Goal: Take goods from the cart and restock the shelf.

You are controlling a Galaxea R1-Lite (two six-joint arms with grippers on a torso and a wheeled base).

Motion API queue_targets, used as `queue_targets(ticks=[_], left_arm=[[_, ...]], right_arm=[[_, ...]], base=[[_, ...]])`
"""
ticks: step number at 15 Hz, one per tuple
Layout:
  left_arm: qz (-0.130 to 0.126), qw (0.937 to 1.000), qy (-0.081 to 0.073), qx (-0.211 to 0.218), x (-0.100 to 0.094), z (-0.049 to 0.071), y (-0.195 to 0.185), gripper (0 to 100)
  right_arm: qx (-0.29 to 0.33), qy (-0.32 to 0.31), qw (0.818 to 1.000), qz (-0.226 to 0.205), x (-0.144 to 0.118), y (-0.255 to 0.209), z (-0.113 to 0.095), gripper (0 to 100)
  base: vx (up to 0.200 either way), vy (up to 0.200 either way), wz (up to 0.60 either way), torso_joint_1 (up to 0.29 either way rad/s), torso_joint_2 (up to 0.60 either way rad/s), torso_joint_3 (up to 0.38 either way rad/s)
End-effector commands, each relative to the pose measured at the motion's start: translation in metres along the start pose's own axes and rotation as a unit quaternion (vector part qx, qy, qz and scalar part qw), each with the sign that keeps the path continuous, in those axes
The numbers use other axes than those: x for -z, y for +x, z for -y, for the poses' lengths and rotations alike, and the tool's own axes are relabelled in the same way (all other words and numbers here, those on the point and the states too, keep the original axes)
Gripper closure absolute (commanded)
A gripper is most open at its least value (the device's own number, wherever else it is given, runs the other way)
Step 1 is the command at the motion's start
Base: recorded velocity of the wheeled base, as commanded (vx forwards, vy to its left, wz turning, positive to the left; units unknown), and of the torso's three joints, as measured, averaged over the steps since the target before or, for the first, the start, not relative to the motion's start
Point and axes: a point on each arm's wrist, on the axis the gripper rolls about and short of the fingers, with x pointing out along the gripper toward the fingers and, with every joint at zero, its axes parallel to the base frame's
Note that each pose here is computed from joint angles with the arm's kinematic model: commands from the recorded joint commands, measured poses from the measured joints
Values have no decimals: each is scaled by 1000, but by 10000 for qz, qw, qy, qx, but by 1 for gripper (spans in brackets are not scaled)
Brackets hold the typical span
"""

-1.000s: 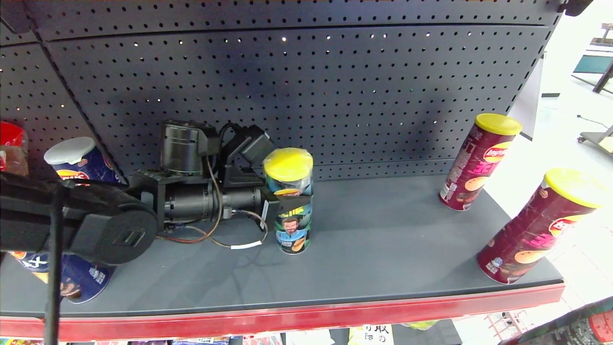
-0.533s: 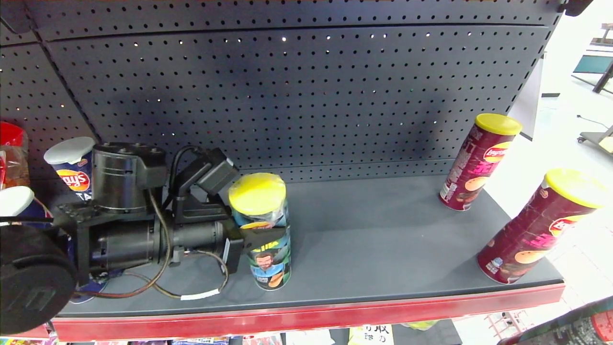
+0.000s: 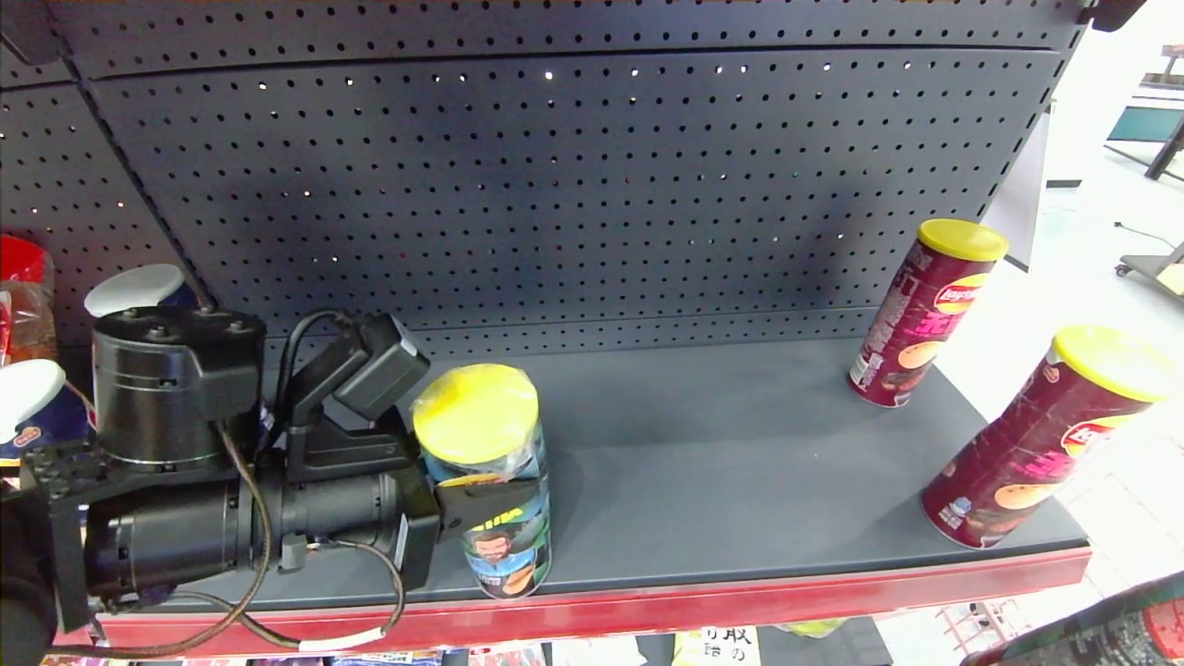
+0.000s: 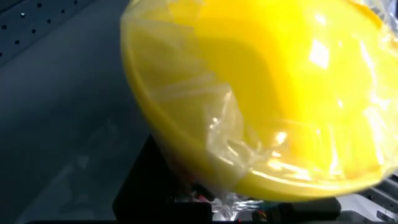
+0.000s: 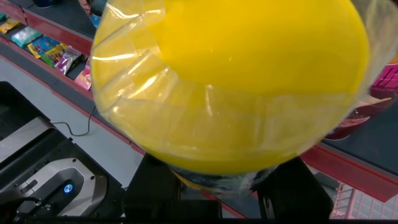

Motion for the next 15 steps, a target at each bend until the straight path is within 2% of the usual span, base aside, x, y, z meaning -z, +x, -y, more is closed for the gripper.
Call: queue_targets(ticks=[1, 4, 8, 11, 14, 15], left_arm=[[-14, 10000, -2, 27, 1, 1, 1, 100], [-95, 9999, -48, 21, 3, -3, 7, 100], [-17, 10000, -13, -16, -9, -14, 24, 100], [-11, 10000, -9, 50, -10, -12, 26, 100], [-4, 9997, -54, 228, -10, -2, 25, 100], [-18, 9997, -69, 229, -10, -2, 26, 100]], right_arm=[[-5, -1, 10000, -2, 0, 0, 0, 100], [-5, -3, 10000, 5, 0, 0, 0, 100], [6, -15, 10000, 41, -1, -1, 0, 100], [9, -29, 10000, 85, -4, -2, 0, 100], [8, -27, 10000, 77, -5, -1, 0, 100], [8, -24, 10000, 70, -5, -1, 0, 100]], base=[[0, 0, 0, 0, 0, 0], [0, 0, 0, 0, 0, 0], [0, 0, 0, 0, 0, 0], [0, 0, 0, 0, 0, 0], [0, 0, 0, 0, 0, 0], [0, 0, 0, 0, 0, 0]])
